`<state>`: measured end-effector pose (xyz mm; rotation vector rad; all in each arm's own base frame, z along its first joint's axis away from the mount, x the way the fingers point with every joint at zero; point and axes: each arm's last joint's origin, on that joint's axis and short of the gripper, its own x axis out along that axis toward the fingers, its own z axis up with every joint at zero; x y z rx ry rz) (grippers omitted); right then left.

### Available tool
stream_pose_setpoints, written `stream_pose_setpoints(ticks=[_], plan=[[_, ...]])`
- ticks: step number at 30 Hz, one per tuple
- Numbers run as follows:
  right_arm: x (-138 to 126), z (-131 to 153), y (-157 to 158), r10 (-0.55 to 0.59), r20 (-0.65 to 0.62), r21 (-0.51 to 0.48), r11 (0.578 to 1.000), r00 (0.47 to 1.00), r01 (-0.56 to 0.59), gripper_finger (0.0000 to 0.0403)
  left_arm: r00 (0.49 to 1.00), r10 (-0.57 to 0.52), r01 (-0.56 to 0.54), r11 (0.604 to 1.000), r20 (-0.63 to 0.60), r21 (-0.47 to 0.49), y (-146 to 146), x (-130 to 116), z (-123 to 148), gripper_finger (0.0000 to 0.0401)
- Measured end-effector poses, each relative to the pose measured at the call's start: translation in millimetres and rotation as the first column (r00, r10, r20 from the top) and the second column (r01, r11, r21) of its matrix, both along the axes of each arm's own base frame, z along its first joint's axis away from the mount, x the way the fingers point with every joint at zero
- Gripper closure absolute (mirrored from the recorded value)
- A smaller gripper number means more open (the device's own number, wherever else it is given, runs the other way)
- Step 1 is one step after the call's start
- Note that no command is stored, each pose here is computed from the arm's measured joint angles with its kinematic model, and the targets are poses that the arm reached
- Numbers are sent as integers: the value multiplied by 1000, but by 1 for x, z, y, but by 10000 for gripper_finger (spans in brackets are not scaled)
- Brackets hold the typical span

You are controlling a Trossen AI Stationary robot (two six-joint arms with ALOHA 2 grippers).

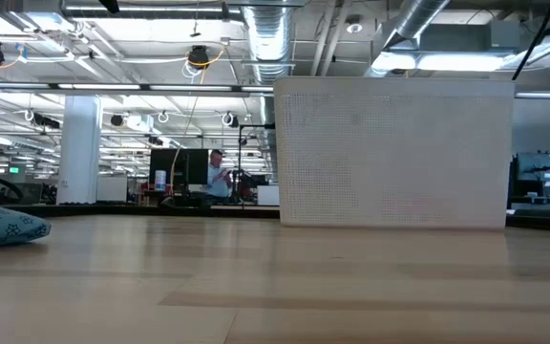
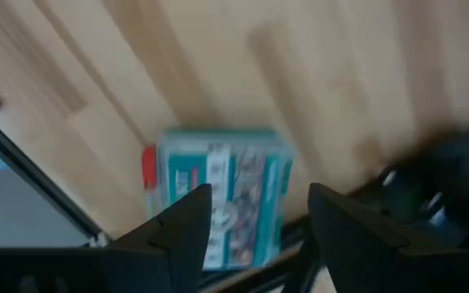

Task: Pick & place medical supplies in basket/bin
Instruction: Put the green first aid kit in the white bin

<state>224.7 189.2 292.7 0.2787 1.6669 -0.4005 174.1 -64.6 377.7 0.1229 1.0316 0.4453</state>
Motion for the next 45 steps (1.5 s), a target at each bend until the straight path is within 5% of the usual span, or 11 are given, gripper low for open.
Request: stream_pose_setpoints(ticks=[13,23,35,41,45], plan=[[-41,-36,74,-288,178,173,950,941,259,233,1000,8,-8,1000,13,19,0,0,0,253],[-46,-60,93,-565,157,299,809,810,506,236,999,-36,36,995,1,96,2,1,1,253],[-47,-80,91,-503,93,247,847,859,470,239,998,-68,68,978,-9,195,3,1,3,253],[-39,-110,110,-304,99,280,922,948,266,239,997,-71,72,977,-12,200,4,1,3,253],[-36,-129,117,-227,6,294,931,974,215,239,998,-68,68,978,-9,198,3,1,3,253]])
